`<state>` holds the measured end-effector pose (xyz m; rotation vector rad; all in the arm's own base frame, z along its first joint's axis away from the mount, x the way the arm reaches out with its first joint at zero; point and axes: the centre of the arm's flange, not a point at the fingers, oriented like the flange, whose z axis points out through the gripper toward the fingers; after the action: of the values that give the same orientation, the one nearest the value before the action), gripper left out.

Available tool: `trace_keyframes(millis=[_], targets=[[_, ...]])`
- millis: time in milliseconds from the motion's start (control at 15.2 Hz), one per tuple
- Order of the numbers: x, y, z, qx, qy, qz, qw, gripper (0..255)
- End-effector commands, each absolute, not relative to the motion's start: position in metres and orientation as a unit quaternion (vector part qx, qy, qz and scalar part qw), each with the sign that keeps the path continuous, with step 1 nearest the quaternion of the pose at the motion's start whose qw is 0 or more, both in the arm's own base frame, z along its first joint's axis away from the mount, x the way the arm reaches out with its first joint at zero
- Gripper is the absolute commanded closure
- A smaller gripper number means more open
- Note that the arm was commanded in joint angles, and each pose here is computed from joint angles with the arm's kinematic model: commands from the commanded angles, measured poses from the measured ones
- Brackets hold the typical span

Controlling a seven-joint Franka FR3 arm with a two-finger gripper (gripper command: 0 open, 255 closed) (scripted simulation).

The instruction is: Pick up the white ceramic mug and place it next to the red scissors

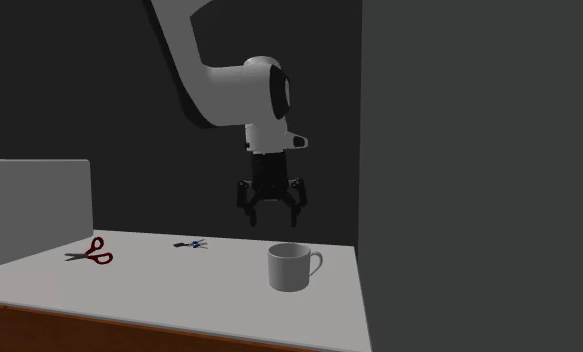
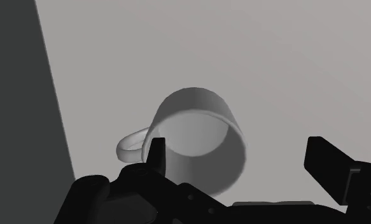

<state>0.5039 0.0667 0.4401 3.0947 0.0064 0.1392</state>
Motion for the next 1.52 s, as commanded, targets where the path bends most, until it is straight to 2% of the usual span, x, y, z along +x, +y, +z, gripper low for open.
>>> trace_keyframes(millis=[0,264,792,1320,1386,1452], targets=[[0.524,0.076,0.421,0.999,0.0,0.042,0.023,0],[0.557,0.093,0.381,0.999,-0.003,0.035,0.027,0],[0.563,0.092,0.338,0.999,-0.004,0.034,0.027,0],[0.563,0.092,0.338,0.999,-0.004,0.034,0.027,0],[0.563,0.092,0.338,0.999,-0.004,0.034,0.027,255],[0.563,0.092,0.338,0.999,-0.004,0.034,0.027,255]])
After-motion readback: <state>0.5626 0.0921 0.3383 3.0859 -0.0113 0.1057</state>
